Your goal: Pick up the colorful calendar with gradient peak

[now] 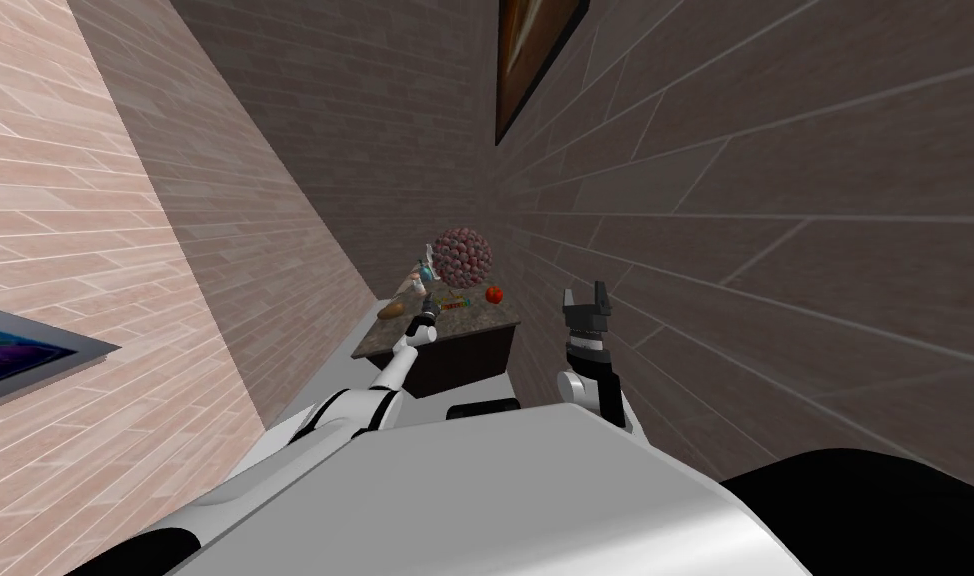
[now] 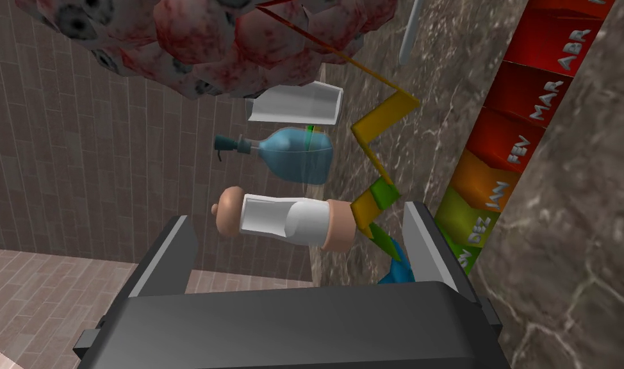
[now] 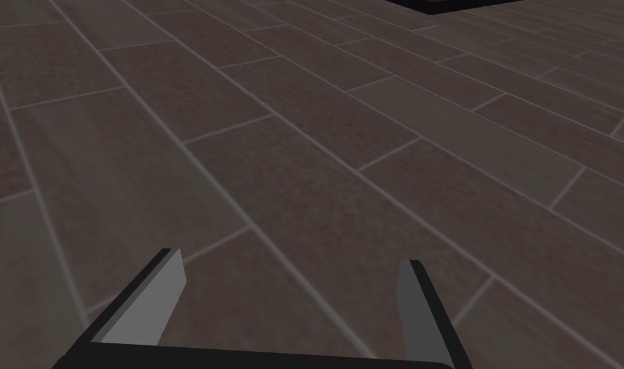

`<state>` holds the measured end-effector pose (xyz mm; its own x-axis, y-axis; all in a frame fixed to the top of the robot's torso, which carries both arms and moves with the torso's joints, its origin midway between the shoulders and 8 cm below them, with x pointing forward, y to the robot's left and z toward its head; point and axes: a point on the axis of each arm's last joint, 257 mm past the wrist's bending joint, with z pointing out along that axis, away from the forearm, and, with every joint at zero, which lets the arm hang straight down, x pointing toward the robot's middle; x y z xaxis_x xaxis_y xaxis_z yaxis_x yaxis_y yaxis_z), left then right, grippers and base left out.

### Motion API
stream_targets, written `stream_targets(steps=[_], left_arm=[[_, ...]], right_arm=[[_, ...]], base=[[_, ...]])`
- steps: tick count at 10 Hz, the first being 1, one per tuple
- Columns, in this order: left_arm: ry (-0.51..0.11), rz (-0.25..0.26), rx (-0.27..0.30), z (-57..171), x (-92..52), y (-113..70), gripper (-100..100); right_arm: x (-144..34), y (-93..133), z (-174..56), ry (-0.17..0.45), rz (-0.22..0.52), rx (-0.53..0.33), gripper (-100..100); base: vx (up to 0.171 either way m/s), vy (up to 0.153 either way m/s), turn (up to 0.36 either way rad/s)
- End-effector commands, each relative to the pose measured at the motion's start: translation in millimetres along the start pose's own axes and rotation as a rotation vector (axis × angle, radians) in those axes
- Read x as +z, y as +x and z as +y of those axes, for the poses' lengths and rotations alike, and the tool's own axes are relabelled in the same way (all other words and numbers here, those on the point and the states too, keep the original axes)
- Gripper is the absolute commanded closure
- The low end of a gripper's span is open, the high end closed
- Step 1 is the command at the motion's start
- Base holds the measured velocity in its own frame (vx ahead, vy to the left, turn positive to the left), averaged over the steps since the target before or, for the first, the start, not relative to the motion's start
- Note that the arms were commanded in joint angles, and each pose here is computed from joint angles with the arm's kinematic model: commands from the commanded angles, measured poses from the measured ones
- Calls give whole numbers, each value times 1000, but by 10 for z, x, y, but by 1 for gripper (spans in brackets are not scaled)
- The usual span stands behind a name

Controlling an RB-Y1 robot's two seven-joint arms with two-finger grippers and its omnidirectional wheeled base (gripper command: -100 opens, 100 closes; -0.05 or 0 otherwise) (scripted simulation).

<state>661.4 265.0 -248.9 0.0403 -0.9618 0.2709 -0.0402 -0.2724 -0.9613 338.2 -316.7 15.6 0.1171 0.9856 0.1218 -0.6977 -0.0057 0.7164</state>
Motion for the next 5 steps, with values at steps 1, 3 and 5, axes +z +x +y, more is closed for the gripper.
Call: stream_targets(steps=[1, 3, 5], left_arm=[[-26, -5, -4, -5, 25, -47, -100], [-39, -14, -10, -113, 77, -150, -100], [-54, -25, -18, -215, 124, -257, -100]], right_arm=[[0, 0, 0, 0, 0, 0, 0], [0, 0, 0, 0, 0, 0, 0], [0, 1, 0, 0, 0, 0, 0]], base=[[-44, 19, -70], [-47, 23, -109], [-26, 14, -72]])
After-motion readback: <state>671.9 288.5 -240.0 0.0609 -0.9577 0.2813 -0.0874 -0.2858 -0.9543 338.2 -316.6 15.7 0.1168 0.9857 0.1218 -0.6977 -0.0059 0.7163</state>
